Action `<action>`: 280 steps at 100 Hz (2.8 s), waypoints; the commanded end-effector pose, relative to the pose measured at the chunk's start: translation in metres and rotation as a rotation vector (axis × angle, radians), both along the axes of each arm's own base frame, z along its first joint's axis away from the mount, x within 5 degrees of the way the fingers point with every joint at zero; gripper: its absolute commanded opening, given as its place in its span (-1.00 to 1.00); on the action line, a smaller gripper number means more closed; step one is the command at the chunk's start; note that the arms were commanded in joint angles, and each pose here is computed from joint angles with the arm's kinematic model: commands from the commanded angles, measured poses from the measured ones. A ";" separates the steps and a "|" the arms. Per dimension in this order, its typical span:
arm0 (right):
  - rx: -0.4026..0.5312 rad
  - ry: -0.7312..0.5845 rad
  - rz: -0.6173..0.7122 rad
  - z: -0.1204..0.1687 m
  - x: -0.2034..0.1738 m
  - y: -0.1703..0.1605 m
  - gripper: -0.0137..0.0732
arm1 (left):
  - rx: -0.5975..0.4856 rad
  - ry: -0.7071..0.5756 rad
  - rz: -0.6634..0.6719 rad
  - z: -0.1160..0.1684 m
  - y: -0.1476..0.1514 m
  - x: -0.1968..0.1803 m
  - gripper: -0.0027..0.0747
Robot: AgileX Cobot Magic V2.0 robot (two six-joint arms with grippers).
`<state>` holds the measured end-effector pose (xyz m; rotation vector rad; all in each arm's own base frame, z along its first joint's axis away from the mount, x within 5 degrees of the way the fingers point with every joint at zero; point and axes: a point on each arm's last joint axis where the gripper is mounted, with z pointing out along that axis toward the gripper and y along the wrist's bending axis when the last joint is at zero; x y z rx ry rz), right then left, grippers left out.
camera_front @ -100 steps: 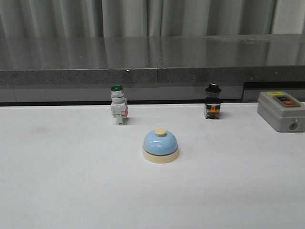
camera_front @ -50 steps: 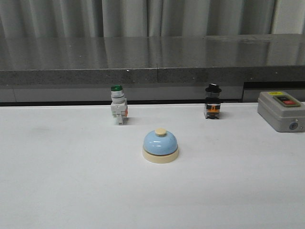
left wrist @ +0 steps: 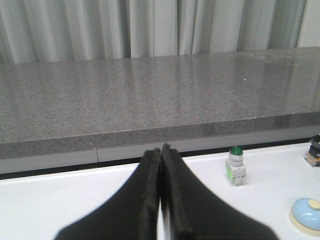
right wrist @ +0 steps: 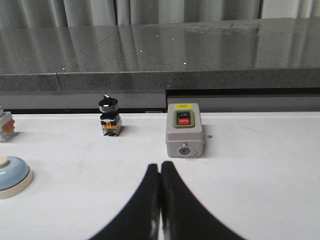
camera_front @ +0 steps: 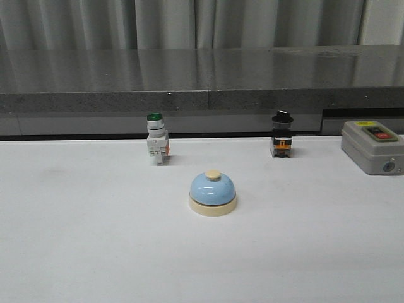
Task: Place and press bell with both arms
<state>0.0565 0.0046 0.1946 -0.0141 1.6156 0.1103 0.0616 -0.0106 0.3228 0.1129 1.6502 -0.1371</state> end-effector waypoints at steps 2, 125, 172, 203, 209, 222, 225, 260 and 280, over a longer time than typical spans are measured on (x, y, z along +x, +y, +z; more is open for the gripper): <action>-0.004 -0.116 -0.007 0.013 -0.002 -0.001 -0.82 | 0.033 -0.070 0.018 0.003 0.001 0.003 -0.98; -0.004 -0.116 -0.007 0.013 -0.002 -0.001 -0.82 | 0.007 -0.183 0.148 -0.120 0.010 -0.006 -0.98; -0.004 -0.116 -0.007 0.013 -0.002 -0.001 -0.82 | 0.007 -0.183 0.148 -0.120 0.010 -0.006 -0.98; -0.003 -0.123 -0.007 0.014 -0.002 -0.001 -0.82 | 0.007 -0.183 0.148 -0.120 0.010 -0.006 -0.98; -0.002 -0.143 -0.008 0.016 -0.002 -0.001 -0.82 | 0.007 -0.183 0.148 -0.120 0.010 -0.006 -0.98; 0.007 -0.262 -0.008 0.027 -0.004 -0.001 -0.82 | 0.007 -0.183 0.148 -0.120 0.010 -0.006 -0.98; 0.010 -0.298 -0.009 0.031 -0.005 -0.001 -0.82 | 0.007 -0.183 0.148 -0.120 0.010 -0.006 -0.98; -0.008 -0.115 -0.007 0.106 -0.004 -0.001 -0.82 | 0.007 -0.183 0.148 -0.120 0.010 -0.006 -0.98; -0.038 0.256 -0.004 0.143 0.021 0.001 -0.82 | 0.007 -0.183 0.148 -0.120 0.010 -0.006 -0.98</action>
